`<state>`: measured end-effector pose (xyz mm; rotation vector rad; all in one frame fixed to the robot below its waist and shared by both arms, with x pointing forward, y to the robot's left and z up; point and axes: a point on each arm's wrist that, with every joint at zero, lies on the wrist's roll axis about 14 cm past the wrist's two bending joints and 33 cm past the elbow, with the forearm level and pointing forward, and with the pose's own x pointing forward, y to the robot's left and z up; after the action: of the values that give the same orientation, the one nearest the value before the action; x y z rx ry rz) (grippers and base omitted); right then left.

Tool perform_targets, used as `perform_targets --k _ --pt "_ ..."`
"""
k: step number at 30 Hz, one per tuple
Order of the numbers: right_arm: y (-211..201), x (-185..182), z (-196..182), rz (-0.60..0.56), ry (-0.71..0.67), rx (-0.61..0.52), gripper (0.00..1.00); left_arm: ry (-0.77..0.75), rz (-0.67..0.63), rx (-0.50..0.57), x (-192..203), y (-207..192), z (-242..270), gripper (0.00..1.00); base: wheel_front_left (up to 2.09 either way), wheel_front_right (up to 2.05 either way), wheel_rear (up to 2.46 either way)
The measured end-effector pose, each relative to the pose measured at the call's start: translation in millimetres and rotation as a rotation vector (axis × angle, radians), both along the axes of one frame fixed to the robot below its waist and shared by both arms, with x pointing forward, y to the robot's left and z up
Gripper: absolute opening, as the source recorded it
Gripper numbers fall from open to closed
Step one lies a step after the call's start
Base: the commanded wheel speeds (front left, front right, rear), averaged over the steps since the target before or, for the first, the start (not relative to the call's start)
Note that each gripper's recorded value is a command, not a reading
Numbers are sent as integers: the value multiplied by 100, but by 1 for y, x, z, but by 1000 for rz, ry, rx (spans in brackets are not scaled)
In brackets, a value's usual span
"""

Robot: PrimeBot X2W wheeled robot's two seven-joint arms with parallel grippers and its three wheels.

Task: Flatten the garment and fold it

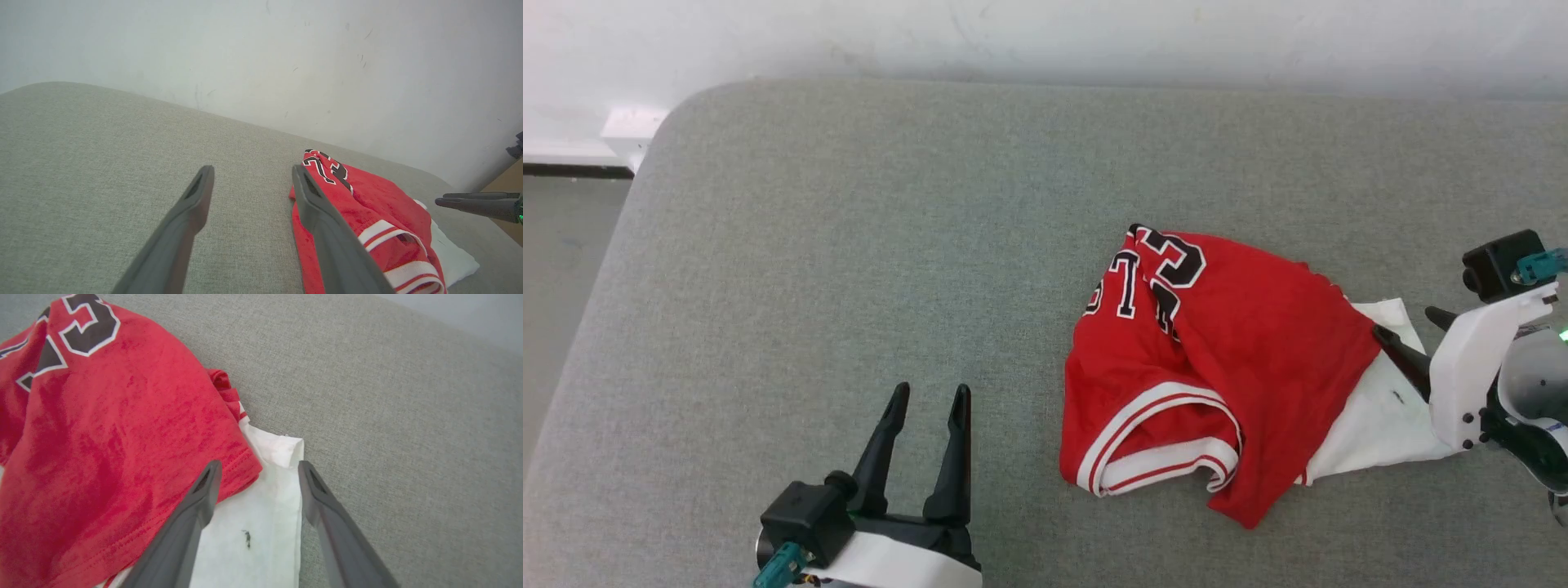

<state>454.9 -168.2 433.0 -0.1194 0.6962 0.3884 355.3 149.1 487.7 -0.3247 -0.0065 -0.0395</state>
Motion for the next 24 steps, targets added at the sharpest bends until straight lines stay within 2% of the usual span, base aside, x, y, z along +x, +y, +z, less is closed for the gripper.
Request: perform_targets --k 17,18,19,20,21,24 --pt "18 0 -48 -4 107 35 100 49 24 10 3 10 -16 100 0 0 0" --pt "19 2 -48 -5 107 36 82 51 26 11 3 10 -16 100 0 0 0" --pt "19 3 -48 -5 105 40 35 53 27 11 3 11 -17 100 0 0 0" --pt "20 5 -47 -5 98 44 15 55 27 11 4 11 -18 100 0 0 0" --pt "21 6 -47 -4 93 46 0 56 28 12 4 11 -18 100 0 0 0" --pt "22 6 -44 0 84 45 0 54 27 12 4 11 -18 100 0 0 0"
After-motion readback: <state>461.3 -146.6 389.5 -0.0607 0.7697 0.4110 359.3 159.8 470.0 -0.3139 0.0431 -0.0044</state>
